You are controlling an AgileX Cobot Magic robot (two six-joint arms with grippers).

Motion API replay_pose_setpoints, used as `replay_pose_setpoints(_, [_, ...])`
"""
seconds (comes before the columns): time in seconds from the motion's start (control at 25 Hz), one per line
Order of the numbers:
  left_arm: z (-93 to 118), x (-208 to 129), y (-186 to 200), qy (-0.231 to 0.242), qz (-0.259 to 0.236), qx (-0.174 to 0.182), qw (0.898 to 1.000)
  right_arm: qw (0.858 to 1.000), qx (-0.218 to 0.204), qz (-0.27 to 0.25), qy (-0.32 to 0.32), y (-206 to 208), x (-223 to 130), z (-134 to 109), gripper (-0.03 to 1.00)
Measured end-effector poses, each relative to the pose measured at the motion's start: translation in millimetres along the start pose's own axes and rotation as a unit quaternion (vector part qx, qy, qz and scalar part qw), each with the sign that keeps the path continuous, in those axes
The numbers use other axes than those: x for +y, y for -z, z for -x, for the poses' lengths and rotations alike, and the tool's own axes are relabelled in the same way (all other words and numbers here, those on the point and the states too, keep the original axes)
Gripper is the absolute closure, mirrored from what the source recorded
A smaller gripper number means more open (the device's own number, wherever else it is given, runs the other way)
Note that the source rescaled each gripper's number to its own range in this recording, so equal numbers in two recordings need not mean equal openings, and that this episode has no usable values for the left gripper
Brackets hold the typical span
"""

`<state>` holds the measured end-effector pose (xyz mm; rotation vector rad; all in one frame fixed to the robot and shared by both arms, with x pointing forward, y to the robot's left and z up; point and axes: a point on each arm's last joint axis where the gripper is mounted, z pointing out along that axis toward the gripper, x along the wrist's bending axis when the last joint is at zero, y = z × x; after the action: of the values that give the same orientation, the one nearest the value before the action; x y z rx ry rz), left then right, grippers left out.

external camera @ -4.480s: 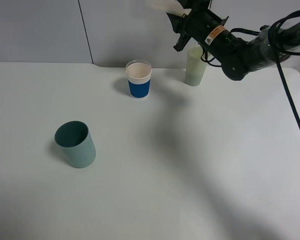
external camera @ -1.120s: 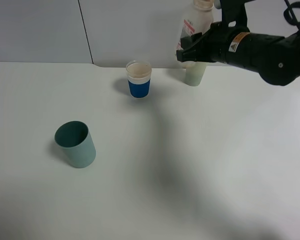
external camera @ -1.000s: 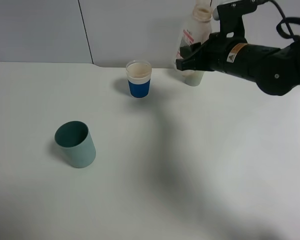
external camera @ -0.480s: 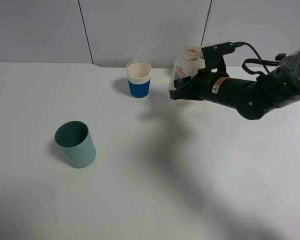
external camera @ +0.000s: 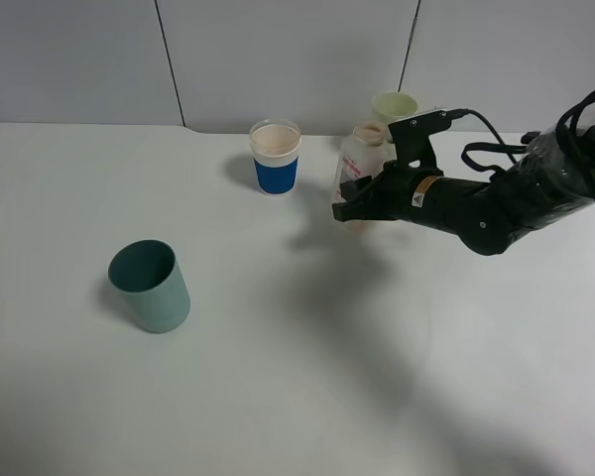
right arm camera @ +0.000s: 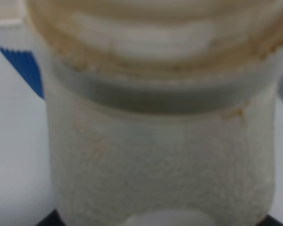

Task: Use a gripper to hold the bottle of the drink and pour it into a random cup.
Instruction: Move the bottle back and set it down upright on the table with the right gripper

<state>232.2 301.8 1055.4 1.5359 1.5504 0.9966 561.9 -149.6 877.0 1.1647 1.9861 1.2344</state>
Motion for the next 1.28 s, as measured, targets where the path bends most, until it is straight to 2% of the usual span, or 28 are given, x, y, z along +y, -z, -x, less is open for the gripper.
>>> replay_pose_setpoints(0.44, [0.0,0.0,0.0,0.0,0.0,0.0,1.0,1.0,0.012,0.009,0.01,-3.1,-3.4,-2.1,0.97])
replay_pose_setpoints(0.84, [0.0,0.0,0.0,0.0,0.0,0.0,1.0,1.0,0.013,0.009,-0.01,-3.1,-3.4,-2.2,0.95])
replay_pose_setpoints(0.88, [0.0,0.0,0.0,0.0,0.0,0.0,1.0,1.0,0.013,0.009,-0.012,-3.1,-3.4,-2.2,0.88])
replay_pose_setpoints(0.96, [0.0,0.0,0.0,0.0,0.0,0.0,1.0,1.0,0.012,0.003,-0.018,-3.4,-4.9,-2.1,0.67])
replay_pose_setpoints(1.08, [0.0,0.0,0.0,0.0,0.0,0.0,1.0,1.0,0.013,0.002,-0.024,-4.0,-7.1,-2.2,0.26])
replay_pose_setpoints(1.12, [0.0,0.0,0.0,0.0,0.0,0.0,1.0,1.0,0.013,0.004,-0.025,-4.1,-6.9,-2.3,0.17])
replay_pose_setpoints(1.2, [0.0,0.0,0.0,0.0,0.0,0.0,1.0,1.0,0.014,0.011,-0.025,-4.1,-5.7,-2.4,0.04])
replay_pose_setpoints(1.28, [0.0,0.0,0.0,0.0,0.0,0.0,1.0,1.0,0.014,0.012,-0.025,-4.1,-5.4,-2.4,0.0])
